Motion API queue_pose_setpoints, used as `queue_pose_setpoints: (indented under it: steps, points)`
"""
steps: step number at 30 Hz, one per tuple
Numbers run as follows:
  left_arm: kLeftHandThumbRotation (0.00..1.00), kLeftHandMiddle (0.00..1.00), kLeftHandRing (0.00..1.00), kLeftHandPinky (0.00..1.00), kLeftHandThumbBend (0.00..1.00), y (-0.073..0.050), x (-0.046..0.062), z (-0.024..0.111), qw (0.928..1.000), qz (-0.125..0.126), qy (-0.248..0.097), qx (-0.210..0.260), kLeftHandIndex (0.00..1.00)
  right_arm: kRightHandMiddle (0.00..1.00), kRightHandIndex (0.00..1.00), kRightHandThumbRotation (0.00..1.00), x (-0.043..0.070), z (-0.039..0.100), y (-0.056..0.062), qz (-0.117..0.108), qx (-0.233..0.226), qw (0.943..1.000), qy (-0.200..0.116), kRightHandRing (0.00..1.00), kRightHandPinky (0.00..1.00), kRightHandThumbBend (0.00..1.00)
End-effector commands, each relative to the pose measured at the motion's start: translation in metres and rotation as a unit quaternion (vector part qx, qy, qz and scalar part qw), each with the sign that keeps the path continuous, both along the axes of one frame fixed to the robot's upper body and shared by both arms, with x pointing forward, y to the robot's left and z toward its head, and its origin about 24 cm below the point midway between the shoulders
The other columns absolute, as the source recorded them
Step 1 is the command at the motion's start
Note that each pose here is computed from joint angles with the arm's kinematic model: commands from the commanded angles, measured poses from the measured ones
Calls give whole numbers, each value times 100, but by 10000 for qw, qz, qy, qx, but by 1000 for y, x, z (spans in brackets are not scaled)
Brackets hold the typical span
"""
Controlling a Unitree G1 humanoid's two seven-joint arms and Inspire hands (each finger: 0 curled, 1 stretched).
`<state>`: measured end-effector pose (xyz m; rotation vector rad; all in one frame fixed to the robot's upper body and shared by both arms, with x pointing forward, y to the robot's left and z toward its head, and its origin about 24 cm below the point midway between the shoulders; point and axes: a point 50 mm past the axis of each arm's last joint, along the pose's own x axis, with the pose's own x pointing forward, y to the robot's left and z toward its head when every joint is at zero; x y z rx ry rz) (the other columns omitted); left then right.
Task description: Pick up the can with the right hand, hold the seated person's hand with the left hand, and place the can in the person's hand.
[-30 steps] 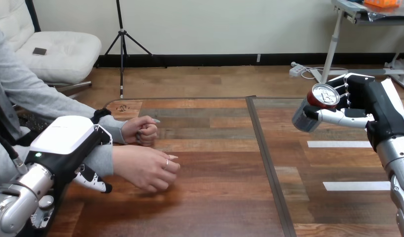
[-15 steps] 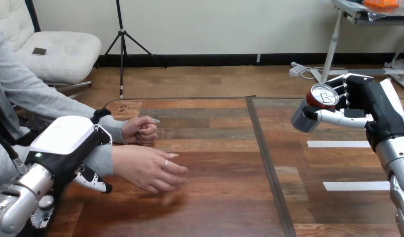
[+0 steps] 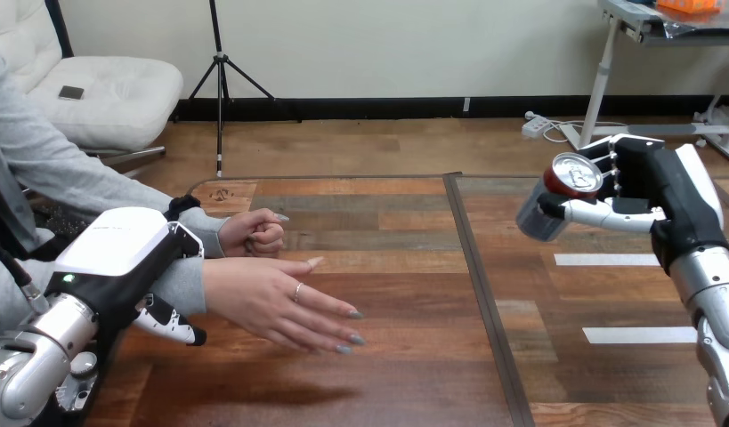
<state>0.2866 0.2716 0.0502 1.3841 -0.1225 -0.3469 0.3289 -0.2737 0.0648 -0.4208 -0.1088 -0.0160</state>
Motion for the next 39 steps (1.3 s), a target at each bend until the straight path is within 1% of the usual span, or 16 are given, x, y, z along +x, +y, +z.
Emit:
queue_pose_setpoints:
  steps: [1, 14, 19, 26, 39]
  points:
    - [0, 27, 22, 16, 89, -6, 15, 35, 9964, -92, -754, -364, 27, 42, 44, 0, 10, 30, 16, 320, -3, 9964, -783, 36, 33, 70]
    - [0, 26, 21, 16, 88, -15, 18, 47, 9929, -150, -950, -706, 27, 42, 45, 0, 12, 26, 30, 476, 94, 9960, -750, 36, 33, 70]
    - [0, 26, 21, 17, 88, -18, 18, 50, 9918, -160, -985, -792, 27, 42, 45, 0, 12, 25, 35, 527, 124, 9959, -723, 37, 33, 71]
    - [0, 26, 21, 17, 87, -24, 19, 57, 9893, -230, -1124, -896, 26, 43, 45, 0, 13, 24, 44, 627, 197, 9951, -738, 37, 34, 71]
    - [0, 26, 21, 17, 86, -32, 20, 63, 9849, -299, -1331, -1068, 26, 43, 45, 0, 14, 19, 59, 769, 227, 9942, -711, 37, 33, 72]
